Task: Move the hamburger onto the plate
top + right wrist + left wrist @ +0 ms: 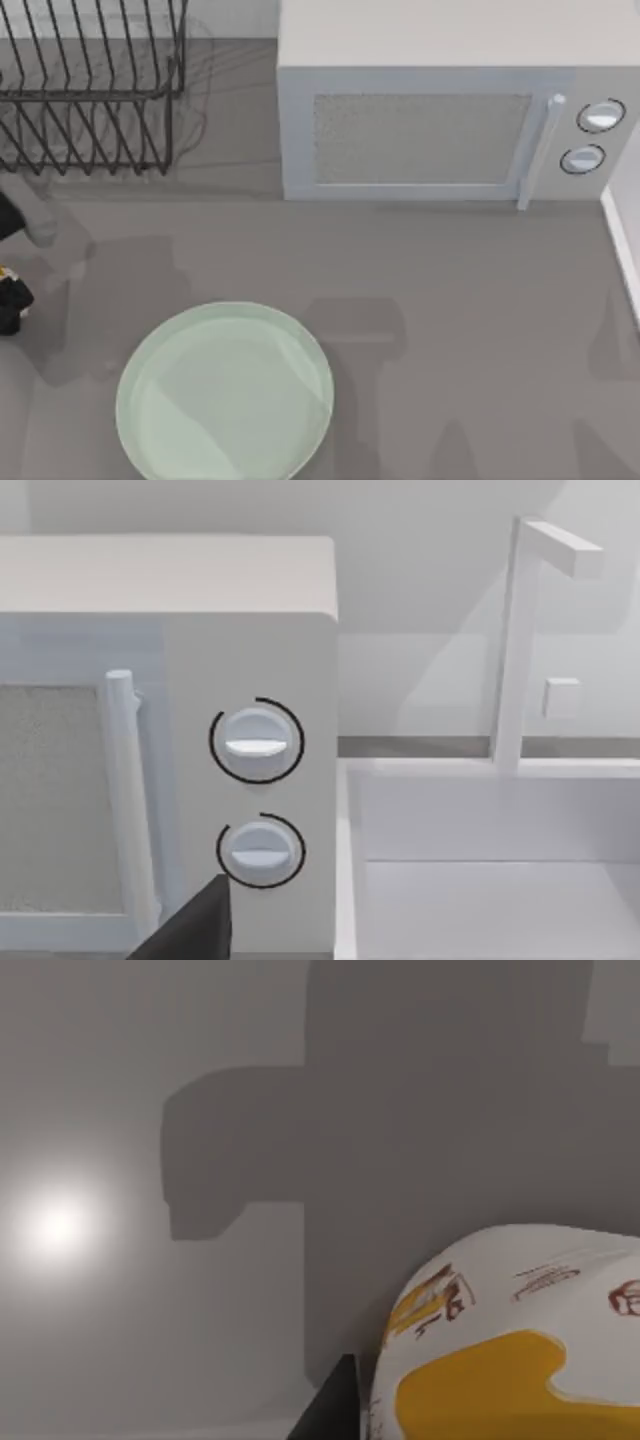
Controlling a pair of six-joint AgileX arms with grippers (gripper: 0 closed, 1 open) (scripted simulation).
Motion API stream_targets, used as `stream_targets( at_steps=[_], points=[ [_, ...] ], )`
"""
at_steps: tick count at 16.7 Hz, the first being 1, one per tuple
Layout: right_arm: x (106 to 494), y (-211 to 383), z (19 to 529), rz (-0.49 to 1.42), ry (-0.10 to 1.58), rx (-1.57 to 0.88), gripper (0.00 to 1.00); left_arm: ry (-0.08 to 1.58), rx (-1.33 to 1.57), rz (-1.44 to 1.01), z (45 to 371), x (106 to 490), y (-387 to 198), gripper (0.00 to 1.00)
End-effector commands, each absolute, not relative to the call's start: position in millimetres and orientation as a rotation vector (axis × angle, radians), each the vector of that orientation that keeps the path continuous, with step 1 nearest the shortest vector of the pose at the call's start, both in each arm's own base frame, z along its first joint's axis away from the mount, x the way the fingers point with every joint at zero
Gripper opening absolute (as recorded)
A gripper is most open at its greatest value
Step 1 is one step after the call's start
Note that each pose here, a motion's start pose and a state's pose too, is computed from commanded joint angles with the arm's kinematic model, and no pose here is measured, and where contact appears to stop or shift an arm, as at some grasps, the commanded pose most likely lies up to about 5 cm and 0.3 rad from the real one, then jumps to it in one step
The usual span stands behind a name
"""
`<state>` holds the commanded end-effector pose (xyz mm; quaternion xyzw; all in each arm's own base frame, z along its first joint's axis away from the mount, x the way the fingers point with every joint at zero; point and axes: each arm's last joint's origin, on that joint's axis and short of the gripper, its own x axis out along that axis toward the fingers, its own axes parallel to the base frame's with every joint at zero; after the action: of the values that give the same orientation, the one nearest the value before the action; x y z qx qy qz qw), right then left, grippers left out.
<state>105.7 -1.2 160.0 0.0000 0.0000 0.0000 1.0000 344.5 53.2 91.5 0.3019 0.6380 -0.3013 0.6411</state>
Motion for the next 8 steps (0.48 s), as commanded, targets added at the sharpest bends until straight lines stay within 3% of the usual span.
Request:
stream_targets(
  at_steps=[8],
  points=[
    [105.7, -1.2, 160.0, 0.000, 0.000, 0.000, 1.00, 1.440, 0.667, -0.689, 157.1, 347.7, 52.8, 0.00]
  ],
)
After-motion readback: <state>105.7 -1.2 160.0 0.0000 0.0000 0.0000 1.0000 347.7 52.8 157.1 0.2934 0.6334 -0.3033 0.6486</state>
